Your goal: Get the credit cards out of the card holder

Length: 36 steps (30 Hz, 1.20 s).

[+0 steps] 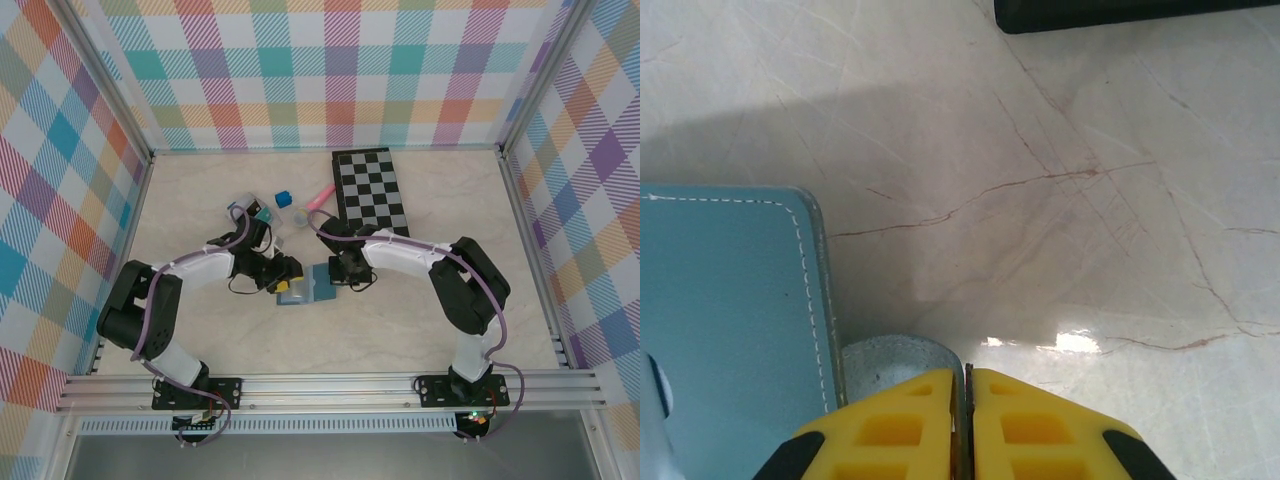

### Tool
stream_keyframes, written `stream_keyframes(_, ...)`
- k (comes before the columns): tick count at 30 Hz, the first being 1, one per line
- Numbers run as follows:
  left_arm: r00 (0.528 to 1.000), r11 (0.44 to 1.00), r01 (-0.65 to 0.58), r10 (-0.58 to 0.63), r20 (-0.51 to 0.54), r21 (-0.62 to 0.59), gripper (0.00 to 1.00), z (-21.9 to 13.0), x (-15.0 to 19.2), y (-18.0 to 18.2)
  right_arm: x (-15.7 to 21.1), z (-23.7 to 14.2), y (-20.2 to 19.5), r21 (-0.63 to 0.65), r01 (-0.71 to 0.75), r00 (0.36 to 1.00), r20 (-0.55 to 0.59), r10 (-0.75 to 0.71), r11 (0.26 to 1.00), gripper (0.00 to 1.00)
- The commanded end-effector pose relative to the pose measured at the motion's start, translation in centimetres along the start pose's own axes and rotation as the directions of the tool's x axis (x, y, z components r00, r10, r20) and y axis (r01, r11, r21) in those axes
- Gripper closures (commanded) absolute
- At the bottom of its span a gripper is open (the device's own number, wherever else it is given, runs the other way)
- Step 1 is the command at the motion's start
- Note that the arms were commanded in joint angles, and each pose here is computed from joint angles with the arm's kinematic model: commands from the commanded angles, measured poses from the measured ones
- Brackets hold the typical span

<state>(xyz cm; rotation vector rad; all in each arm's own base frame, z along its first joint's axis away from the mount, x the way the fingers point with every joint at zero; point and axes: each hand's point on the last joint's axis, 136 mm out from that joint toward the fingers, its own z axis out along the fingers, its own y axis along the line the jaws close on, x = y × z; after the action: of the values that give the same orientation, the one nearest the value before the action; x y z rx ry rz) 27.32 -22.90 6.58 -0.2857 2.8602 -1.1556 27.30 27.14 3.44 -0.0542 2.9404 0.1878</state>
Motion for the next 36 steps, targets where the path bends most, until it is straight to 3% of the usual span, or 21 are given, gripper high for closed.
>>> stream_keyframes(1,0.999,0.995,-0.042,0.041,0.01,0.088,0.57,-0.1,0.2,-2.8,-0.1,-0.5,0.0,-0.024,-0.02,1.0,0.008,0.02,1.0,0.88)
stream_keyframes(5,0.999,0.994,-0.049,0.049,0.01,0.102,0.56,1.0,0.5,-3.6,-0.2,-1.0,-0.6,-0.013,-0.06,0.998,0.032,0.06,0.998,0.84)
stream_keyframes(13,0.996,0.99,-0.087,0.085,0.023,0.115,0.49,2.2,0.1,-5.3,-1.1,-4.1,-2.3,-0.064,-0.165,0.972,0.162,0.173,0.984,0.6)
stream_keyframes(18,0.995,0.988,-0.096,0.097,-0.002,0.123,0.47,3.8,0.3,-6.2,-1.0,-5.3,-3.5,-0.107,-0.224,0.949,0.201,0.241,0.969,0.57)
stream_keyframes(27,0.999,0.998,-0.053,0.053,-0.008,0.02,0.5,6.6,0.0,-3.5,-1.0,-5.2,-1.8,-0.219,-0.17,0.961,0.178,0.21,0.961,0.58)
stream_keyframes(34,1.0,0.999,-0.023,0.023,-0.009,-0.048,0.59,7.2,0.3,-1.2,-1.3,-5.0,1.1,-0.329,-0.127,0.975,0.13,0.178,0.936,0.7)
stream_keyframes(36,1.0,0.998,-0.019,0.018,-0.01,-0.063,0.68,7.2,0.4,-0.8,-1.2,-4.5,1.8,-0.331,-0.122,0.982,0.098,0.163,0.936,0.77)
